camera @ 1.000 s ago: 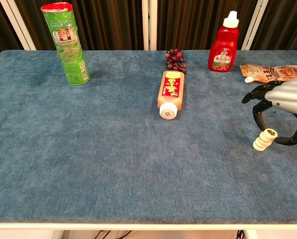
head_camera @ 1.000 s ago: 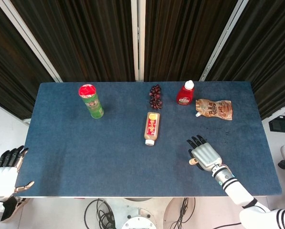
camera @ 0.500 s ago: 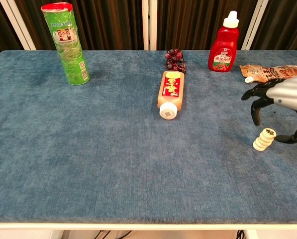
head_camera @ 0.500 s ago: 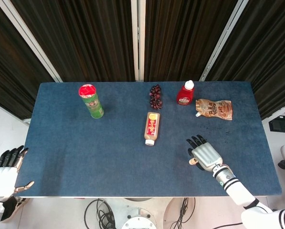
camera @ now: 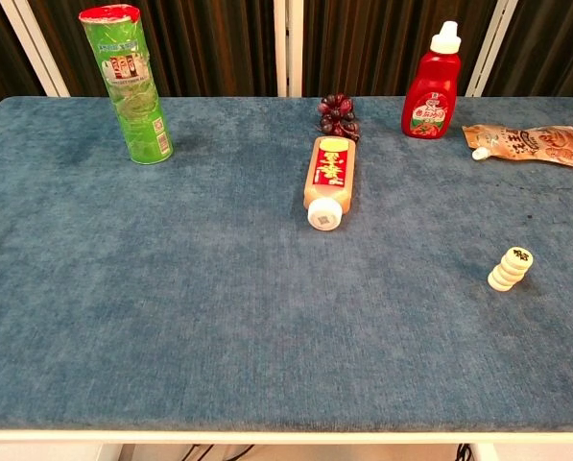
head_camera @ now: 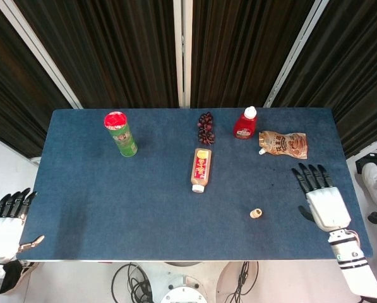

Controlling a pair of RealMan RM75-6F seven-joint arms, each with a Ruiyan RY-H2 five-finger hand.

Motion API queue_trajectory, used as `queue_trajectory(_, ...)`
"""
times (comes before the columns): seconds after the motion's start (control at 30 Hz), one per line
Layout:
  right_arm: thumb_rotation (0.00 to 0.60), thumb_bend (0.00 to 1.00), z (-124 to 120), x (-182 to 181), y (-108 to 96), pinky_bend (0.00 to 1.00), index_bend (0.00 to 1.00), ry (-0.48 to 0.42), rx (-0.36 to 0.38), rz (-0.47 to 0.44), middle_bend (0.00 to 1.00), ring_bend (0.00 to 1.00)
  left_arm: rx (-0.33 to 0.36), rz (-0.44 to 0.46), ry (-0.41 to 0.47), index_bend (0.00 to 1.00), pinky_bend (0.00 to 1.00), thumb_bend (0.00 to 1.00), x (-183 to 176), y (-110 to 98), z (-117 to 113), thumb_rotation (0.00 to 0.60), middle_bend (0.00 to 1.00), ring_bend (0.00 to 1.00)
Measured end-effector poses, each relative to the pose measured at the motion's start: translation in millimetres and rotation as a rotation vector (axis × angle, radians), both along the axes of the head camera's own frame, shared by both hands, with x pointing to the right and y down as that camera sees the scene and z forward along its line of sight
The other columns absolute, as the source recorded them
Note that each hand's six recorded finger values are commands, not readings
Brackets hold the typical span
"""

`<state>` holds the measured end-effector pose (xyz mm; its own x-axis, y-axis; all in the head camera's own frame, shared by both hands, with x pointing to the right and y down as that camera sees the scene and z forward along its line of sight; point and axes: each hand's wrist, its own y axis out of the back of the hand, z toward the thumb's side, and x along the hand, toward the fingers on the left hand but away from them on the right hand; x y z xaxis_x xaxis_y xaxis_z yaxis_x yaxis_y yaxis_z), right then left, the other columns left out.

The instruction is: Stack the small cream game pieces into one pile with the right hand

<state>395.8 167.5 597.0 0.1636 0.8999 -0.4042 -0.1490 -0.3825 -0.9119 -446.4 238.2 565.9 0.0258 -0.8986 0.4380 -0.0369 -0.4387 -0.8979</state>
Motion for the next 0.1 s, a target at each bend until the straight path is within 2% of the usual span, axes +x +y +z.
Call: queue_trajectory(0.1,0.600,0.13,0.7,27.7,9.7,0.00,0.00,0.028,0.020,0.051,0.00,0.00,0.018,0.017,-0.013,0.00,0.00,0.09,1.7,-2.6,-0.8,0.600,0.00,0.00)
